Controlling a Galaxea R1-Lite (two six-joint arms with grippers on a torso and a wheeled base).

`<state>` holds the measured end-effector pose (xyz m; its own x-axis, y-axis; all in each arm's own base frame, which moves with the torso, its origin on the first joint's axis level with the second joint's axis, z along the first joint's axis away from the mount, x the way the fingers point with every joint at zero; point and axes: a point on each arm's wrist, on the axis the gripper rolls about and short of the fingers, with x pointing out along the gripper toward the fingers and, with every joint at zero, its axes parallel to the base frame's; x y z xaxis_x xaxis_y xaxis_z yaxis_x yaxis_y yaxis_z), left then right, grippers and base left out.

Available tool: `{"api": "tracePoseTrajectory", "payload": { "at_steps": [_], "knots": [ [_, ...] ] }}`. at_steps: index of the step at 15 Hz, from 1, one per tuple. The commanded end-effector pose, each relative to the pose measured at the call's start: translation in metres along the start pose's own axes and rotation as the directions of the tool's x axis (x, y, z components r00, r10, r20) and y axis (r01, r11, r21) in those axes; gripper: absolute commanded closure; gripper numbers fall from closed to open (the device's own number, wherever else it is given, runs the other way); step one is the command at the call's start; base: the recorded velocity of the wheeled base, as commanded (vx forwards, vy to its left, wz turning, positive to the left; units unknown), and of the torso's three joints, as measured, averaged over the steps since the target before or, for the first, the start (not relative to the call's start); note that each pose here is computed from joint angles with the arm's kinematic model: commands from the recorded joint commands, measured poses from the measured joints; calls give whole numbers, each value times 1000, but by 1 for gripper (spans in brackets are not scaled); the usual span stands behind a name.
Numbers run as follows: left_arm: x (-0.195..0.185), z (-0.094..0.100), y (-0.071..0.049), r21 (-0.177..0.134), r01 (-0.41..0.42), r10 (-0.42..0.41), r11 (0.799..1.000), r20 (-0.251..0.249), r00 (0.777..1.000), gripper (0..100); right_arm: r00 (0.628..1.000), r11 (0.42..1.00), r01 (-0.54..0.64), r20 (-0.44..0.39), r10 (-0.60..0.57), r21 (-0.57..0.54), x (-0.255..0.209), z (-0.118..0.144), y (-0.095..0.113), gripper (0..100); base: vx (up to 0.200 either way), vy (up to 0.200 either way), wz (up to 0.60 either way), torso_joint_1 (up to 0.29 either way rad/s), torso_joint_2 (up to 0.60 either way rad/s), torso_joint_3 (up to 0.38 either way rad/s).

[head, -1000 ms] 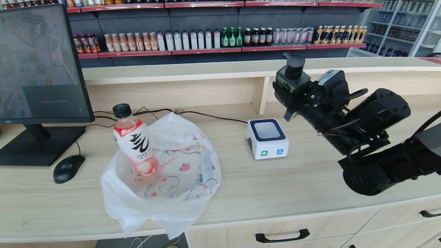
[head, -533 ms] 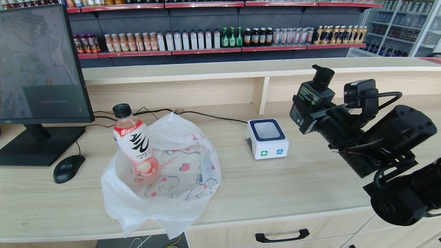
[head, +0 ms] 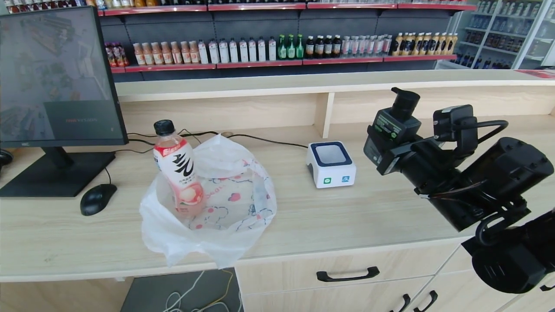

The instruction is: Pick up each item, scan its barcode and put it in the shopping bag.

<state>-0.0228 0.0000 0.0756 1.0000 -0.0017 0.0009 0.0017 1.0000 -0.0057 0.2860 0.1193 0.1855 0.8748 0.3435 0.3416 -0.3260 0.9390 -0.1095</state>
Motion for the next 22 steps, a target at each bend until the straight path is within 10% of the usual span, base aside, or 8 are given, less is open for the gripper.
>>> {"api": "tracePoseTrajectory", "payload": {
  "at_steps": [1,12,22],
  "knots": [
    [0,0,0,0,0,0,1000,1,1000,0,1000,1000,-7,3,7,4,-3,2,2,100,0,0,0,0,0,0],
    [0,0,0,1,0,0,1000,1,1000,0,999,999,-26,21,25,35,4,3,9,100,0,0,491,1,2,2],
    [0,0,0,1,0,0,1000,1,1000,0,989,998,-47,-136,53,50,-15,-32,13,100,0,0,120,0,0,0]
  ]
}}
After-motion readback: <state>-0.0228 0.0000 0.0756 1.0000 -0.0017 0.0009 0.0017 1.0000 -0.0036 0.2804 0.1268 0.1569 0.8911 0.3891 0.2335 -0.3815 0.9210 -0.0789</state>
